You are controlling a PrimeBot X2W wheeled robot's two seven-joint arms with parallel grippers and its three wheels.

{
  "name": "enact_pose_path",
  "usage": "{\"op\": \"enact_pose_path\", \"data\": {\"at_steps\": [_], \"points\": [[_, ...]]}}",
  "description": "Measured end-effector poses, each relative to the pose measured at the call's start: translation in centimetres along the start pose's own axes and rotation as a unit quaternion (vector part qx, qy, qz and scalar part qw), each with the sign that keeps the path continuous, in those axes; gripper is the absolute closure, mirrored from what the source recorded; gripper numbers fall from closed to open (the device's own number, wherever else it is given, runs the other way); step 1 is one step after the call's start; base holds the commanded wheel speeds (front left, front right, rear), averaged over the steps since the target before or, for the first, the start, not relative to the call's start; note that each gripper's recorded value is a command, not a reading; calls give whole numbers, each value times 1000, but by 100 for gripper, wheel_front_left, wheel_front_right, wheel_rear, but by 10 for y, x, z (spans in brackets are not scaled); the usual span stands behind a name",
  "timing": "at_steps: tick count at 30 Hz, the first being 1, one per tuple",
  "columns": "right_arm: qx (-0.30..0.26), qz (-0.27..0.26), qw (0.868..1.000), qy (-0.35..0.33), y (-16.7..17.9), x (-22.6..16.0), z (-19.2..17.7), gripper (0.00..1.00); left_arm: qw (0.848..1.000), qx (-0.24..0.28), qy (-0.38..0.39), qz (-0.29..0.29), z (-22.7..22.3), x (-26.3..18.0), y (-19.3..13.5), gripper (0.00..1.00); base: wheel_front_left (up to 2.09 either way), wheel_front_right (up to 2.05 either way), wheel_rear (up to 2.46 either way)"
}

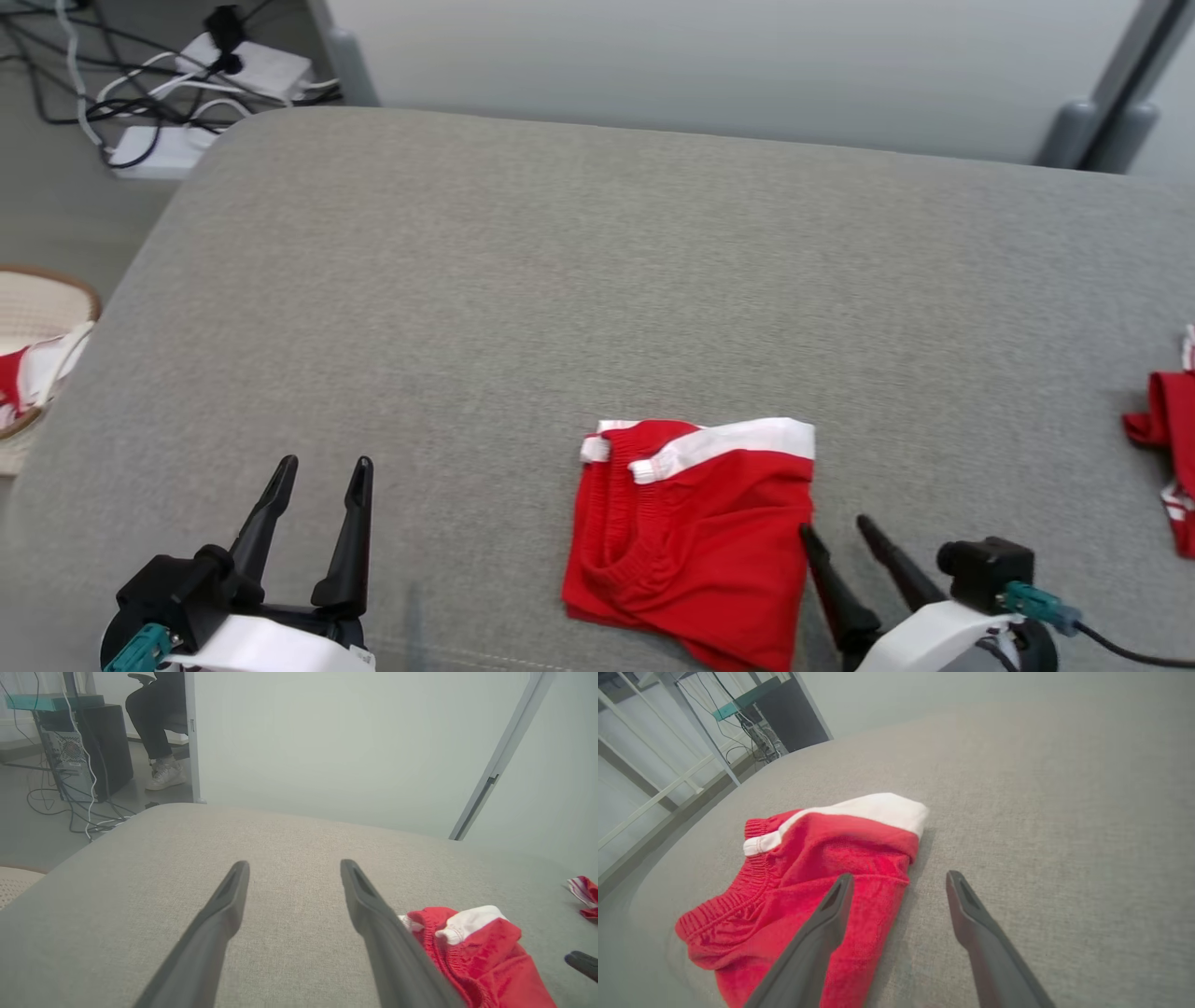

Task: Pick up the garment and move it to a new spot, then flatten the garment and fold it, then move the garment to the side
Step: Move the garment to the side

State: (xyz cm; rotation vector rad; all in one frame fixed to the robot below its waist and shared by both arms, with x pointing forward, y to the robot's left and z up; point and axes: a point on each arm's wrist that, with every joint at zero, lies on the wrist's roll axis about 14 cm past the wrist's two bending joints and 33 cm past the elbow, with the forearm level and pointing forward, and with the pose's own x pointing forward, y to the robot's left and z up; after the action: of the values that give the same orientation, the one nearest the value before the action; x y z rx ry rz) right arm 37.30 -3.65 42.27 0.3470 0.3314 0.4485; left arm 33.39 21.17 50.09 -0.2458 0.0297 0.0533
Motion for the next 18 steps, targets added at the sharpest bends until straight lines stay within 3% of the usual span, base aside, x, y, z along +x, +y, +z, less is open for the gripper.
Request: {"op": "enact_pose_path", "data": {"at_steps": [5,12,13,14,18], "points": [[10,34,997,70,19,10,-33,0,1000,-5,-4,29,1,-12,14,0,0,0,0],[19,54,991,119,29,24,-51,0,998,-4,-1,58,-1,-22,29,0,0,0,0],[20,55,991,122,29,26,-52,54,998,-5,1,58,-2,-22,30,0,0,0,0],[25,55,990,124,29,27,-52,100,998,-5,2,57,-2,-22,30,0,0,0,0],[21,58,990,125,28,30,-49,100,998,-5,4,57,-4,-21,29,0,0,0,0]]}}
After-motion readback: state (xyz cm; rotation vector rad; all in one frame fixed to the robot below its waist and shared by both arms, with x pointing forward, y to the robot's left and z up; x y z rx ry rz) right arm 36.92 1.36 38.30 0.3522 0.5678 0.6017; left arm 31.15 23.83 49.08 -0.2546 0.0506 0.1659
